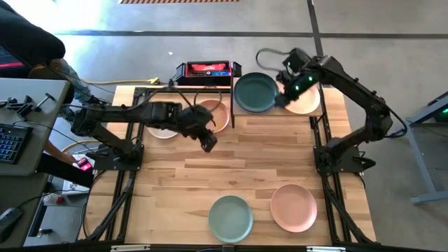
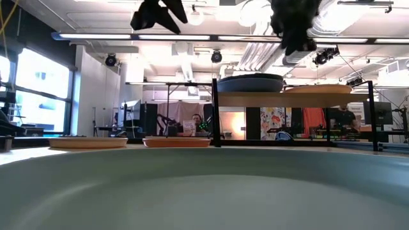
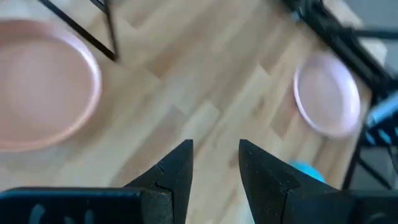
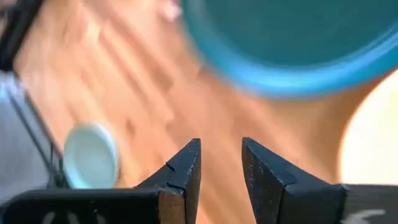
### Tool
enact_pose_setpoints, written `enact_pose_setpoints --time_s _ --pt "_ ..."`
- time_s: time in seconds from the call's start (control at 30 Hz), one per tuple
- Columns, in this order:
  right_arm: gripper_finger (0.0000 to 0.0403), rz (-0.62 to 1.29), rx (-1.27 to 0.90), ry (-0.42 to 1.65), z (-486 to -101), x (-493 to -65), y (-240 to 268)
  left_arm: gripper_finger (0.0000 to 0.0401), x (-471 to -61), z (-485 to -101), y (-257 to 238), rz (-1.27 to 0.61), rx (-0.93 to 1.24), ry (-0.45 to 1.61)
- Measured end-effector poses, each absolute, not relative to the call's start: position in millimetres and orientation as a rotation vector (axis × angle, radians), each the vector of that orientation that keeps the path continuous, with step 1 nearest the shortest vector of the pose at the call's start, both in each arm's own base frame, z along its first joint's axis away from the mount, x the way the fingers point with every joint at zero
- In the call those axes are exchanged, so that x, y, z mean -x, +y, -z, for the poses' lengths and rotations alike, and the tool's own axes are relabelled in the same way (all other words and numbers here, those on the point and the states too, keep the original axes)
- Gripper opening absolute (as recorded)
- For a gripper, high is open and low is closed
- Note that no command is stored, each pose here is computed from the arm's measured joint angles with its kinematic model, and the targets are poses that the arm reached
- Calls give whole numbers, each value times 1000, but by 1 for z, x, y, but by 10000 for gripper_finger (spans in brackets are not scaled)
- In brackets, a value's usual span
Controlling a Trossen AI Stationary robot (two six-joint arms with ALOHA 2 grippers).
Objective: Place and stack plates onto a shelf
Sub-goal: Stack the brown plate on top of the dark green plate on the shelf
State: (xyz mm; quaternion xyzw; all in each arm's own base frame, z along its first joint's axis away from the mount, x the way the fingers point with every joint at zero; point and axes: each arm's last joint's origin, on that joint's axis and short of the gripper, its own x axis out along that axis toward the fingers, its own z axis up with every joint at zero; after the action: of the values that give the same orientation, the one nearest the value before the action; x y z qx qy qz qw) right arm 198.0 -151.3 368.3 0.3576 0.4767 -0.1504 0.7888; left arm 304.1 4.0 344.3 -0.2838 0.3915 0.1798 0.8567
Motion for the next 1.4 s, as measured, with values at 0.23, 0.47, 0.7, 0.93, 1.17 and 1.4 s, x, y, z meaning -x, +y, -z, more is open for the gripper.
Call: enact_pose_setpoints --time_s 0.23,0.47,0.7,0.93,1.17,1.4 --pt "96 163 -695 1129 -381 -206 -81 115 -310 -331 -29 -288 583 929" --pt "96 155 -514 1254 -382 -210 -12 115 -303 -324 -52 -273 558 1023" --pt "96 23 -209 1275 -381 -208 43 115 -288 -319 -64 -367 509 1124" --pt "96 -131 -119 1264 -345 -214 75 115 -286 -319 -71 -388 475 1106" --pt "96 -227 -81 1335 -284 -212 96 115 -285 -319 -73 -380 471 1108" --pt "88 -244 -13 1333 -242 -208 103 115 -285 -319 -74 -390 485 1101"
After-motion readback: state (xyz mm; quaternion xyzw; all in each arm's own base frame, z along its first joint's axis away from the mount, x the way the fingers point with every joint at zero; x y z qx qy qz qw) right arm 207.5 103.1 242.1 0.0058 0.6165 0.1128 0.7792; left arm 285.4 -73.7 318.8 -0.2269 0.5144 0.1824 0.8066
